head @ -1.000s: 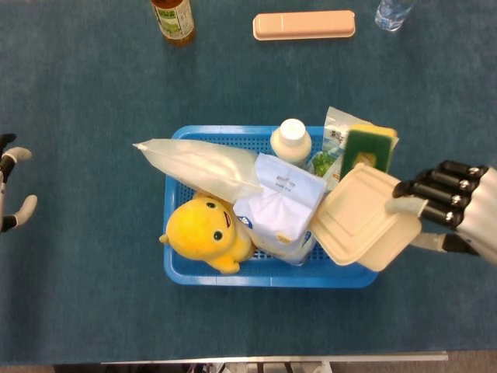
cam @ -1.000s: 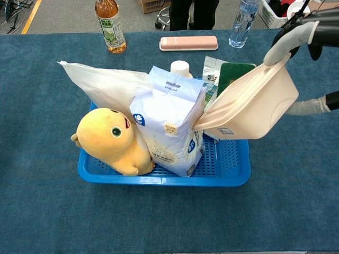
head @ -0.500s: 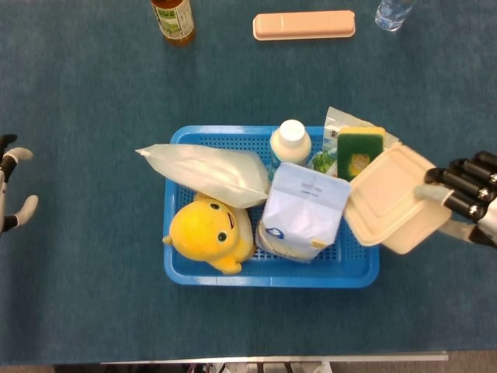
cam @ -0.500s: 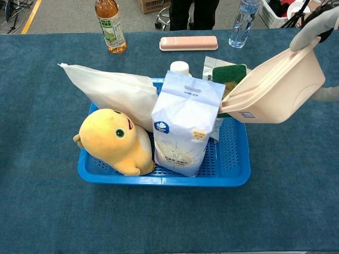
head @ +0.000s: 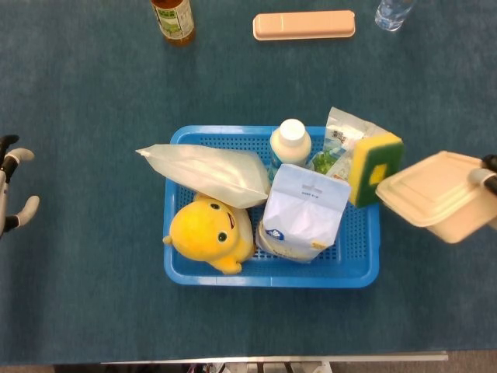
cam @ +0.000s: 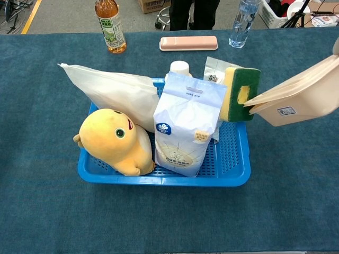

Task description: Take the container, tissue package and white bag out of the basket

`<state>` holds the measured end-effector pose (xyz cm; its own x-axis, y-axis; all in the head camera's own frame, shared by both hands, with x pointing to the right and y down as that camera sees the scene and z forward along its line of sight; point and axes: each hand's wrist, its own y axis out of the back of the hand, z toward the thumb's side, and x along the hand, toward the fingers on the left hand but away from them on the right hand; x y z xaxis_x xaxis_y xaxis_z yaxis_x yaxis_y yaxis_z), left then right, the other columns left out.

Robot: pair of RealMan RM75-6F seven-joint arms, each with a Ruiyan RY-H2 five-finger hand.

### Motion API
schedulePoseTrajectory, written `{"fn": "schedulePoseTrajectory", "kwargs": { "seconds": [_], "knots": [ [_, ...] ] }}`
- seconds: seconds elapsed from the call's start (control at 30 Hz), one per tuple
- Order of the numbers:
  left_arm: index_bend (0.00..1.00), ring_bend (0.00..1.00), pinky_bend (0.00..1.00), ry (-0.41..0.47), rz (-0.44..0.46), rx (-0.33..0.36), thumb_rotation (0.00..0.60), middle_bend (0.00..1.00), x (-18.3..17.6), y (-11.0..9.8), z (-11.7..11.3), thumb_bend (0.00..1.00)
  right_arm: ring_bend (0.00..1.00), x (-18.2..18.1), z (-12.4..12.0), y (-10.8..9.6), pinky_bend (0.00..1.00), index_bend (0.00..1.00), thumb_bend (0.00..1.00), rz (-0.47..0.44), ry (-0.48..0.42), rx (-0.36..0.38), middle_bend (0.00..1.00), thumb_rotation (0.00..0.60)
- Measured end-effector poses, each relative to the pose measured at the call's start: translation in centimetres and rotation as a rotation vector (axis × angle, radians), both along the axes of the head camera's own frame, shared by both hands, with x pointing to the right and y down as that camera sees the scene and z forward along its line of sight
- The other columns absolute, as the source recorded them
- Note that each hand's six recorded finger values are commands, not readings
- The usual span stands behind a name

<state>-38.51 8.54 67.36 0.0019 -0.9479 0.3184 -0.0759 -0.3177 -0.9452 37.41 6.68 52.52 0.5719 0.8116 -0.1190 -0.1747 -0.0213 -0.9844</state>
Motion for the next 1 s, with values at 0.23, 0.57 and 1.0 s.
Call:
{"fn": "schedulePoseTrajectory", "kwargs": {
  "seconds": [0.23,0.57,1.0],
  "knots": [
    [0.30,0.12,0.30,0.000,0.006,-0.003,0.600,0.18,0.2,-0.1,0.1,0.24,0.54,2.0,-0.1,0.5,0.68,0.51,0.00,0.132,0.100,-0.096,0.62,0.600],
    [0.30,0.12,0.30,0.002,0.006,-0.009,0.600,0.18,0.3,-0.1,0.3,0.24,0.47,4.4,0.8,1.0,0.68,0.51,0.00,0.291,0.267,-0.245,0.53,0.600],
    [0.30,0.12,0.30,0.005,0.002,-0.007,0.600,0.18,0.2,-0.1,0.3,0.24,0.20,4.6,1.2,0.9,0.50,0.13,0.00,0.336,0.337,-0.312,0.20,0.600]
  ]
}}
